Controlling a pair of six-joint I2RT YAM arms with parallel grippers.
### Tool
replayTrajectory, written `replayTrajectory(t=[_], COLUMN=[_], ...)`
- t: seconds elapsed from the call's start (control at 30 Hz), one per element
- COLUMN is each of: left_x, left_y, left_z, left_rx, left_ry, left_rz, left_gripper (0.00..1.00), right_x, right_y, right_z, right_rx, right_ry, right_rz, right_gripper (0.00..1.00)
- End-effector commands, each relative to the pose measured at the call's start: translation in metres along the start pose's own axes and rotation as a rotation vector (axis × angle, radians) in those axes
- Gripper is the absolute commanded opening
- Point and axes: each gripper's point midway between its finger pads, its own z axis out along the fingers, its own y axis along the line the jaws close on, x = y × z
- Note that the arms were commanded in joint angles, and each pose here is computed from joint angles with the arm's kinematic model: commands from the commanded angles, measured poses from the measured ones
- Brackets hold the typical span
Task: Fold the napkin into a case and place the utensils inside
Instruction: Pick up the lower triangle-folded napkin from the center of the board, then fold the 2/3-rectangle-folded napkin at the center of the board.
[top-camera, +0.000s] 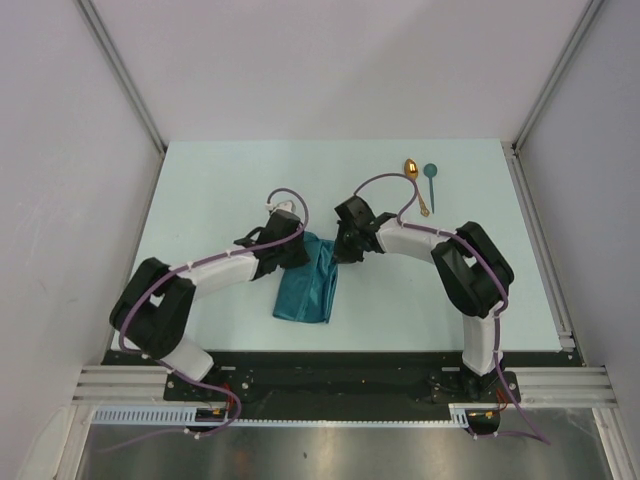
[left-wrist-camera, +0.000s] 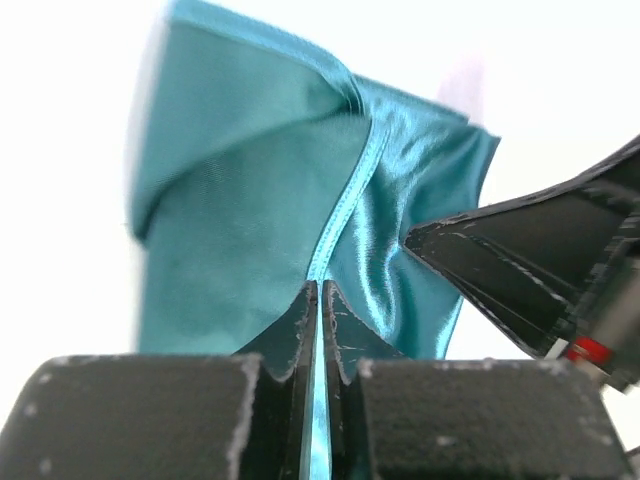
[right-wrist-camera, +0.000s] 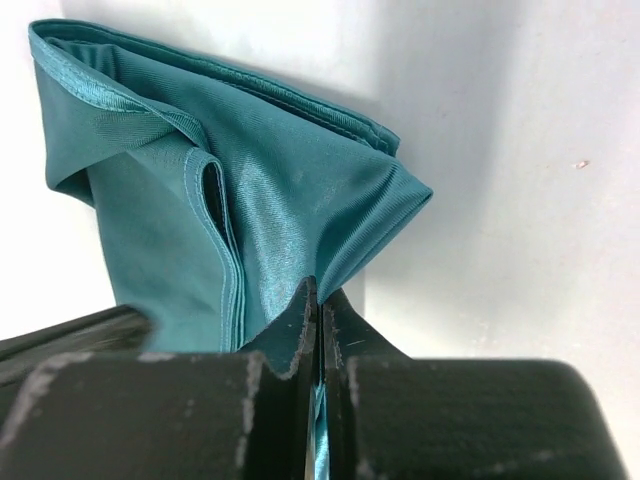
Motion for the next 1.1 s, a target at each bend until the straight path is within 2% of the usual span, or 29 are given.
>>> replayTrajectory(t=[0.0,0.27,0.6,0.97,1.07], left_x=[-0.012,0.008,0.018,-0.001,-0.007], left_y=[0.015,0.039,0.034,0.009,0.016], left_z=[-0.014,0.012,0.021,-0.012,-0.019], left_rx=[-0.041,-0.102,-0.061,0.041,0.018], left_ry=[-0.021,0.007,0.018,-0.019,-0.021], left_rz=[-0.006,-0.007,-0.021,-0.045,-0.059], left_gripper=[0.08,0.03,0.02,0.04,0.04], right_x=[-0.032,-0.038,-0.03,-0.032,-0.032], right_y=[0.02,0.031,0.061,0.065,0.065], right_z=[-0.026,-0.027,-0.017,-0.005,-0.005], right_rx=[-0.03,-0.017,-0.022,-0.012,-0.01], right_ry=[-0.1,-0.092,-0.06,-0.075,-0.073], right_rz=[-0.064,-0.095,-0.117,-0.118,-0.115], right_gripper=[0.0,0.0,0.0,0.0,0.0])
